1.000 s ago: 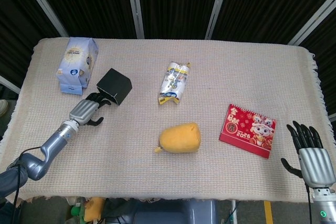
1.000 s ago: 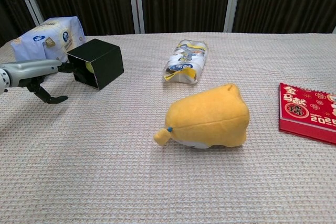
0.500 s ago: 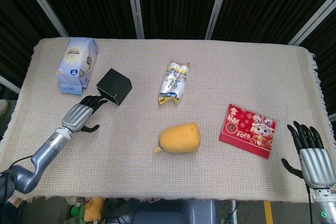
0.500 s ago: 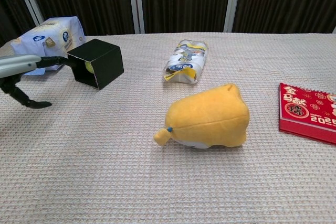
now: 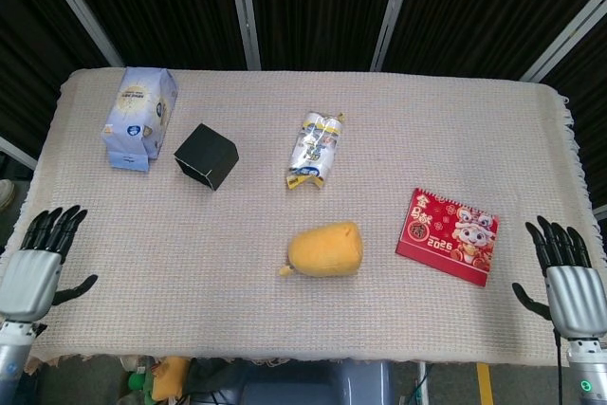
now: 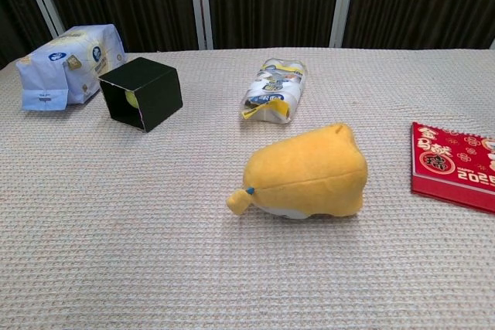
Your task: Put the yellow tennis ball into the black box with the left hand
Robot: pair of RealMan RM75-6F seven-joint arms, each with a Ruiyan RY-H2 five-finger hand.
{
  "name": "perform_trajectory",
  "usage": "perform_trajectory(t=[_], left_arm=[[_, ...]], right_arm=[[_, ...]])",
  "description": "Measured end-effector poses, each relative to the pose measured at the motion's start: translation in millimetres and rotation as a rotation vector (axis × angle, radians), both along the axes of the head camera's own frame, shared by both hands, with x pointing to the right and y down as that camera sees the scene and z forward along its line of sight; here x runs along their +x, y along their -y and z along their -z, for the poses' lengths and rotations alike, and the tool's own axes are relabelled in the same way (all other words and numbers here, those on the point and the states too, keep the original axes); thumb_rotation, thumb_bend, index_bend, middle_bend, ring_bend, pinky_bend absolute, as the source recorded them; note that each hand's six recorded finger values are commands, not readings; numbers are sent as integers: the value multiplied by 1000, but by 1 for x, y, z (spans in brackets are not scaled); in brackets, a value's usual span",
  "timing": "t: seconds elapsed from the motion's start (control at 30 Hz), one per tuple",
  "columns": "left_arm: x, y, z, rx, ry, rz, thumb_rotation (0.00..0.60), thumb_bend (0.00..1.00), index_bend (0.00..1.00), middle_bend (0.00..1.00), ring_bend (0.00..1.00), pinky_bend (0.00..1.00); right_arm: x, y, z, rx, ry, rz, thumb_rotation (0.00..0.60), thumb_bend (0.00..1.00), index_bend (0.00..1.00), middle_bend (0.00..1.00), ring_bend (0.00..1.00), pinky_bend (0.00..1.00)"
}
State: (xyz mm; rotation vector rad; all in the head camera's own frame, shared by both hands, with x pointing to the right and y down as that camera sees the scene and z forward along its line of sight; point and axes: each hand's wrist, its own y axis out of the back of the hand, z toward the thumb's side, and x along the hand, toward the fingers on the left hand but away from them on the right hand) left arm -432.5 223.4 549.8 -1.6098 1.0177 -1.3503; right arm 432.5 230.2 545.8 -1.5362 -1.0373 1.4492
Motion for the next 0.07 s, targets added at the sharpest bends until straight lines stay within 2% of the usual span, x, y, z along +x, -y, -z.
perform_trajectory(t=[0.07], left_arm=[[-2, -3, 2, -11, 15, 9, 600, 129, 18, 44, 0, 0]], right_arm=[[0, 1, -2, -6, -1, 0, 600, 279, 0, 0, 0, 0]])
